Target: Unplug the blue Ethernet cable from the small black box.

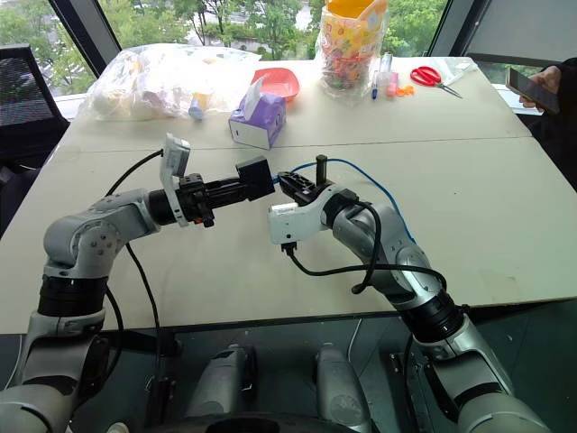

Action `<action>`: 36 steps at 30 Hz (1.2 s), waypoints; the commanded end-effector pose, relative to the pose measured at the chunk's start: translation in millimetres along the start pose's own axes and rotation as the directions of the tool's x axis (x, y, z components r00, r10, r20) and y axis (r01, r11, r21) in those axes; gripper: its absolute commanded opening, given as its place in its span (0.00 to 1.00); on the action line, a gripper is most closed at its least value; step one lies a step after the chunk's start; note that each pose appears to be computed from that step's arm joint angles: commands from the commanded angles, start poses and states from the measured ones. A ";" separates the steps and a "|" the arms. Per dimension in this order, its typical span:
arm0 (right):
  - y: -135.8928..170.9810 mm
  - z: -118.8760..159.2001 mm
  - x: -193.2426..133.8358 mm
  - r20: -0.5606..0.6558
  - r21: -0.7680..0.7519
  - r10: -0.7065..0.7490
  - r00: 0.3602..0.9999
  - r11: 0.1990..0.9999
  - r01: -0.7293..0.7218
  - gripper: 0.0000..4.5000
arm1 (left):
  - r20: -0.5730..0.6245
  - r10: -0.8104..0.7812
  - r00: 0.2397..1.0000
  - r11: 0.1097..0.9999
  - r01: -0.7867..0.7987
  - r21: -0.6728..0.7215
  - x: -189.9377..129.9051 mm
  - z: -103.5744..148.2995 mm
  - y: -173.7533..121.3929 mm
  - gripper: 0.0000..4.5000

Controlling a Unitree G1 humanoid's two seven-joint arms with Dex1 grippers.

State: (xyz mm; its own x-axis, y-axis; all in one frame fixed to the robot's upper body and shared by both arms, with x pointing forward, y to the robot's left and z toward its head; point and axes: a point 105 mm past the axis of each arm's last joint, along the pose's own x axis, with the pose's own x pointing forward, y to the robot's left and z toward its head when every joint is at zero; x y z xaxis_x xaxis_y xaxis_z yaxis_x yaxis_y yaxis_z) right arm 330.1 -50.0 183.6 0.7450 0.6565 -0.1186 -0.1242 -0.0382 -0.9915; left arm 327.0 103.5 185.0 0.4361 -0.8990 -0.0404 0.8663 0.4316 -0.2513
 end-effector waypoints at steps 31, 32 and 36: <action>-49.2 18.3 -34.5 0.737 0.675 0.066 0.673 -0.011 -0.738 0.97 | -0.120 -0.333 0.935 0.906 0.352 0.234 -43.9 36.7 -27.7 0.11; -46.5 19.6 -34.6 0.740 0.670 0.076 0.668 -0.011 -0.742 0.97 | -0.116 -0.333 0.936 0.906 0.352 0.234 -43.7 37.2 -27.8 0.11; -38.8 24.2 -34.7 0.750 0.658 0.104 0.654 -0.015 -0.753 0.80 | -0.109 -0.331 0.937 0.908 0.348 0.233 -45.2 37.9 -27.7 0.11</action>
State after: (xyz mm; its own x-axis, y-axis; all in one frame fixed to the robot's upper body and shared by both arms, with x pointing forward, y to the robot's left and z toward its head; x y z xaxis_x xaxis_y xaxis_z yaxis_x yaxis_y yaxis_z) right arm 302.0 -56.0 218.9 0.0180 0.9884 -0.1506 -0.9817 0.0460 0.1849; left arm 296.4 132.7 216.0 0.1033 -0.9898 -0.0986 0.9921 0.1096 -0.0606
